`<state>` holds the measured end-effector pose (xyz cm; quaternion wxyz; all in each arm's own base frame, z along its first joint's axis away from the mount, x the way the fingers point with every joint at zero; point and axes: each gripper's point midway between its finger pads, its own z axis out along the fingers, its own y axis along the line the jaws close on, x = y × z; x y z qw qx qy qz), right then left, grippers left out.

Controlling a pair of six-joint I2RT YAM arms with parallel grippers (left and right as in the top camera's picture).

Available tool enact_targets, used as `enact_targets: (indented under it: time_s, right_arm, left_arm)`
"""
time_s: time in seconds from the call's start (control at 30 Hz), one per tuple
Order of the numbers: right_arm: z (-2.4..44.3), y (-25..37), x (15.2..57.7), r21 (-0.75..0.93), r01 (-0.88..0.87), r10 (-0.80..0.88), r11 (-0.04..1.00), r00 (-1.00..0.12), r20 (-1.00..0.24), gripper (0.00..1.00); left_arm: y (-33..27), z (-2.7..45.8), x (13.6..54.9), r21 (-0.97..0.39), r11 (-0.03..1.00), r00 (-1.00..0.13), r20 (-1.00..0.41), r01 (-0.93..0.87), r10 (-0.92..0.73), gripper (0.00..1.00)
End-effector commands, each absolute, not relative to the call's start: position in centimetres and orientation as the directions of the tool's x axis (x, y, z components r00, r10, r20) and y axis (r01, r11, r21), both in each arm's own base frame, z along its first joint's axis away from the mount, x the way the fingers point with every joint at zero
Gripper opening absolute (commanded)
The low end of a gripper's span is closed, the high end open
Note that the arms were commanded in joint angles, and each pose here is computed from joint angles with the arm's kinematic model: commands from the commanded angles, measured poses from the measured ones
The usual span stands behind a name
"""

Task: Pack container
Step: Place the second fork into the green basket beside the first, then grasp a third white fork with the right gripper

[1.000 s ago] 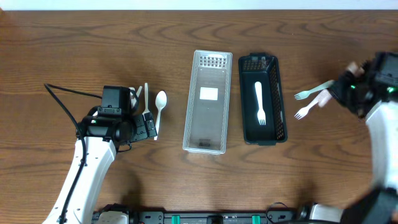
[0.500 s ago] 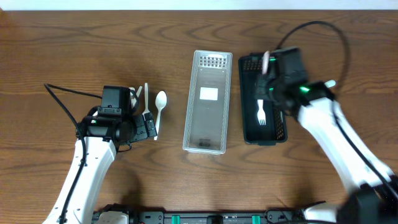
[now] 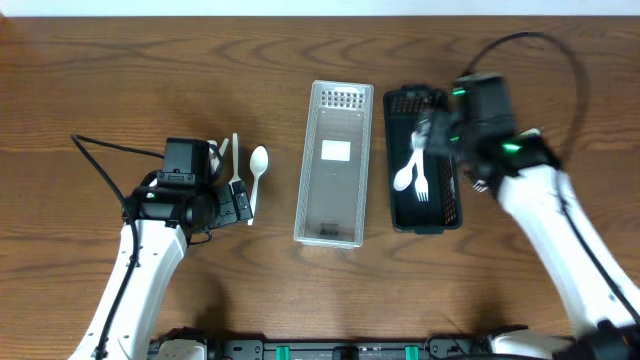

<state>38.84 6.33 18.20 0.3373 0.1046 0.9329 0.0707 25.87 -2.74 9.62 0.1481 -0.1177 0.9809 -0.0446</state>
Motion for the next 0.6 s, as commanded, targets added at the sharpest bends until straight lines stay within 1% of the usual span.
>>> enact_targets:
  time_s: [0.0, 0.13, 0.2, 0.3, 0.47, 0.57]
  right_arm:
    - [19.7, 1.5, 39.2, 0.209, 0.279, 0.347, 0.937, -0.688, -0.637, 0.84]
    - [17.4, -3.9, 38.5, 0.201, 0.448, 0.476, 0.871, -0.668, -0.572, 0.78]
    - [15.7, -6.4, 38.1, 0.183, 0.541, 0.545, 0.821, -0.647, -0.533, 0.77]
    - [12.5, -8.9, 37.7, 0.164, 0.636, 0.63, 0.754, -0.628, -0.457, 0.71]
    - [6.9, -9.3, 37.5, 0.108, 0.689, 0.678, 0.716, -0.652, -0.339, 0.71]
    - [4.3, -9.3, 37.5, 0.086, 0.713, 0.701, 0.696, -0.65, -0.292, 0.72]
  left_arm:
    - [-2.8, 10.1, 26.3, -0.128, 0.969, -0.926, -0.29, -0.211, -0.24, 0.98]
    - [-2.8, 10.1, 26.3, -0.128, 0.969, -0.927, -0.29, -0.211, -0.24, 0.98]
    - [-2.8, 10.1, 26.3, -0.128, 0.969, -0.926, -0.29, -0.211, -0.24, 0.98]
    - [-2.8, 10.1, 26.3, -0.128, 0.969, -0.927, -0.29, -0.211, -0.24, 0.98]
    - [-2.8, 10.1, 26.3, -0.128, 0.969, -0.926, -0.29, -0.211, -0.24, 0.98]
    - [-2.8, 10.1, 26.3, -0.128, 0.969, -0.926, -0.29, -0.211, -0.24, 0.98]
